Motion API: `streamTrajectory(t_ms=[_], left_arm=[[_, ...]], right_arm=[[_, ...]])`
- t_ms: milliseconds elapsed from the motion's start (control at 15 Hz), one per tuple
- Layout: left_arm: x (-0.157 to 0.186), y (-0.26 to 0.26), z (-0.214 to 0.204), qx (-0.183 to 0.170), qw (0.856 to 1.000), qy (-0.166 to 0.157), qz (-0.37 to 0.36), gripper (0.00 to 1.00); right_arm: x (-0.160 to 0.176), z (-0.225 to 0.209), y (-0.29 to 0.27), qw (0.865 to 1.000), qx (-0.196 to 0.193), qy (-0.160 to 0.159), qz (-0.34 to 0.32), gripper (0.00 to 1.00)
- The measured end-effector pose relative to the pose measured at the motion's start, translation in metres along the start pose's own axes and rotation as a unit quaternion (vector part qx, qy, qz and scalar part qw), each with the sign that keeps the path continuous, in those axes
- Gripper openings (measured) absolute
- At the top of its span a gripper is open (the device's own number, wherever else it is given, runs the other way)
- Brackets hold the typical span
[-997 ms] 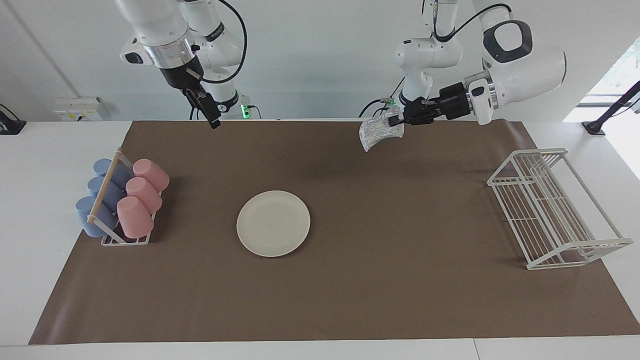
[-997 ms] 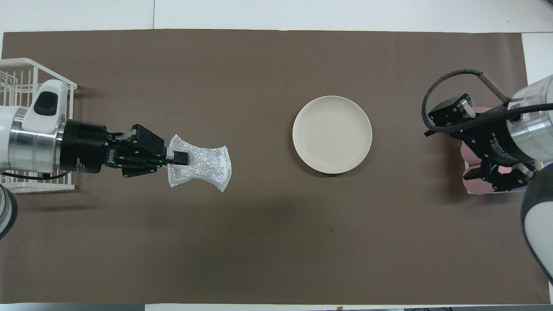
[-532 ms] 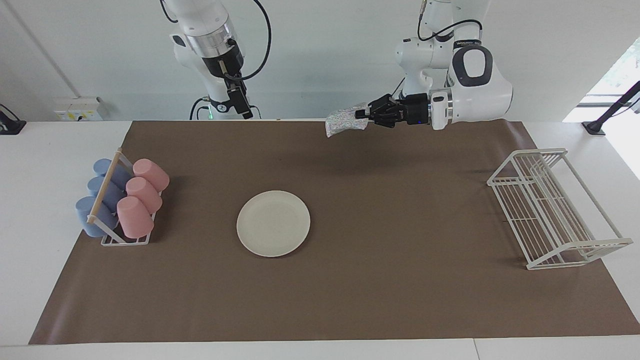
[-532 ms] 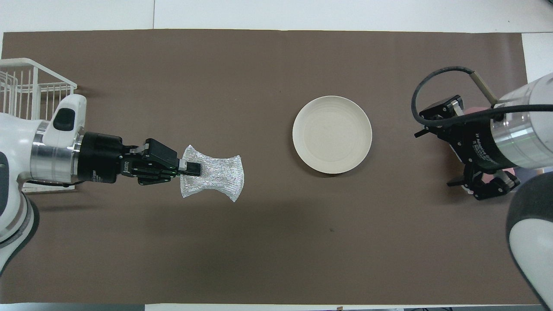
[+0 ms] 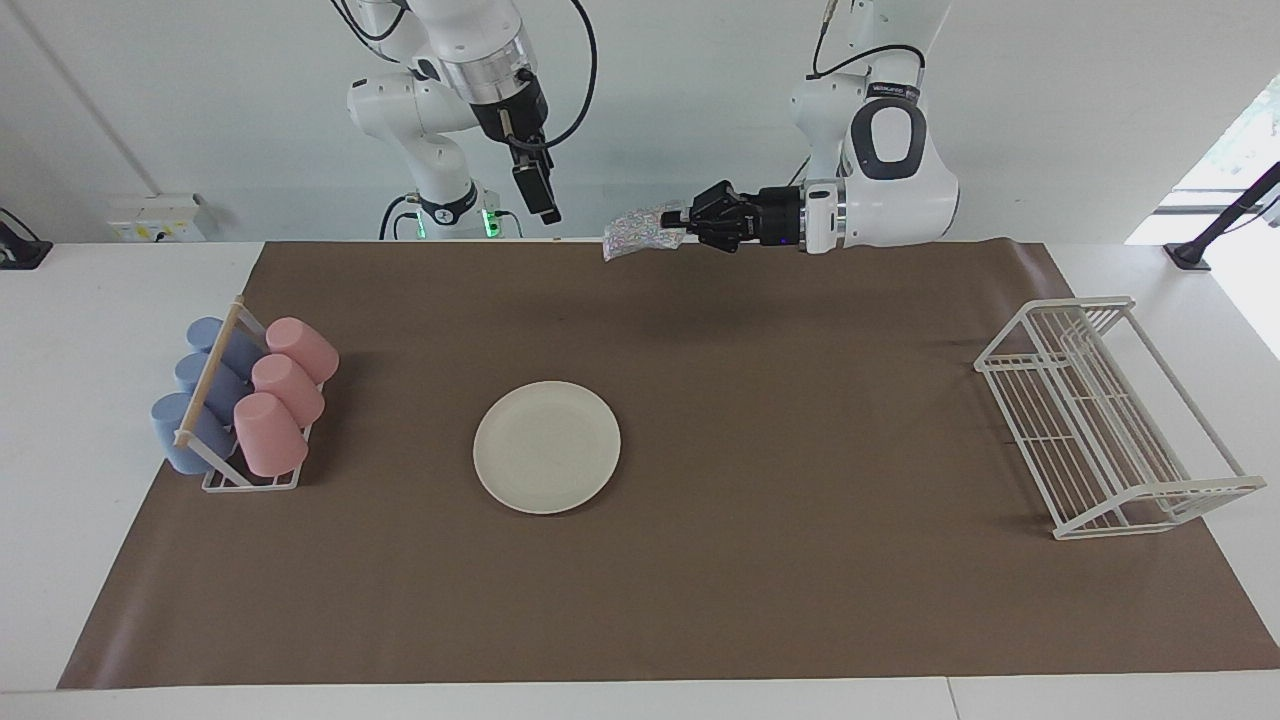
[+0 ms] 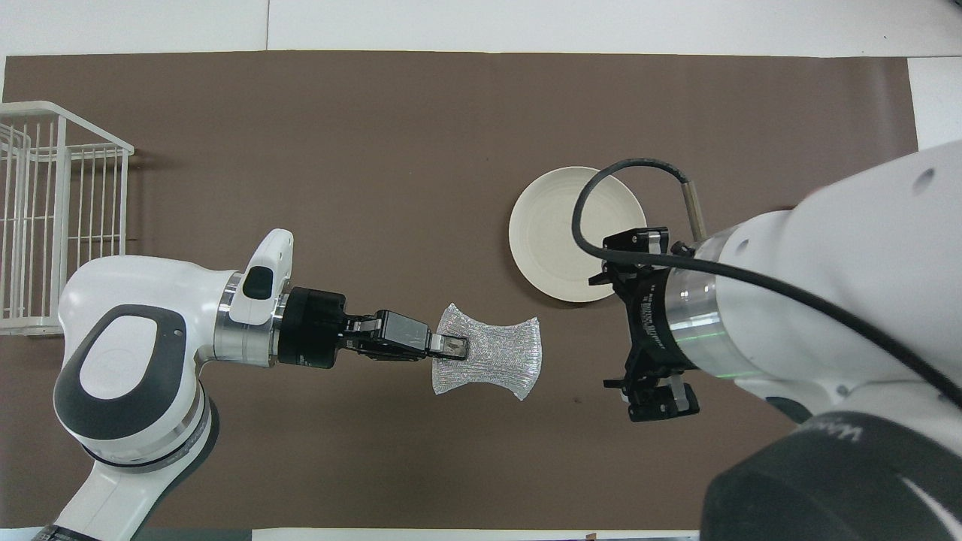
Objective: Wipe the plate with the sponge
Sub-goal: 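Hold the scrubber out with the left gripper while the right gripper grasps it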
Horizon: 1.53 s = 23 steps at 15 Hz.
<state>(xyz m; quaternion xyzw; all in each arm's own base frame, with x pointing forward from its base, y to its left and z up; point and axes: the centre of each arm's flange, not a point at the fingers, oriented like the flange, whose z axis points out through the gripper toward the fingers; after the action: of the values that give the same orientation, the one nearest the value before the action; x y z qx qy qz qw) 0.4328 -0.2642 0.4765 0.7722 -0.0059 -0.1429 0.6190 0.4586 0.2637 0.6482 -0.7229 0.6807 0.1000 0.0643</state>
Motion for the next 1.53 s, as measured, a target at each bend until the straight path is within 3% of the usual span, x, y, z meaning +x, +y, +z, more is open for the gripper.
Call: streamTrajectory(t_ms=[199, 532, 1130, 1196, 1263, 1529], left_arm=[[0.001, -0.002, -0.002, -0.001, 1.000, 0.006, -0.003, 0.04], [0.002, -0.003, -0.003, -0.001, 1.000, 0.007, -0.004, 0.04], [0.002, -0.003, -0.004, -0.002, 1.000, 0.008, -0.004, 0.04], [0.002, -0.003, -0.004, -0.002, 1.000, 0.009, -0.004, 0.04], [0.002, -0.003, -0.004, -0.002, 1.000, 0.009, -0.004, 0.04], [0.002, -0.003, -0.005, -0.002, 1.000, 0.009, -0.004, 0.04]], right_arm=[[-0.038, 0.029, 0.014, 0.999, 0.016, -0.010, 0.029, 1.00], [-0.045, 0.060, 0.010, 0.995, 0.046, -0.053, 0.064, 1.00], [-0.045, 0.091, 0.033, 0.996, 0.056, -0.049, 0.058, 0.98], [-0.047, 0.092, 0.035, 0.996, 0.057, -0.049, 0.054, 0.95], [-0.048, 0.091, 0.035, 0.995, 0.062, -0.052, 0.052, 0.86], [-0.049, 0.090, 0.033, 0.994, 0.074, -0.058, 0.046, 0.41]])
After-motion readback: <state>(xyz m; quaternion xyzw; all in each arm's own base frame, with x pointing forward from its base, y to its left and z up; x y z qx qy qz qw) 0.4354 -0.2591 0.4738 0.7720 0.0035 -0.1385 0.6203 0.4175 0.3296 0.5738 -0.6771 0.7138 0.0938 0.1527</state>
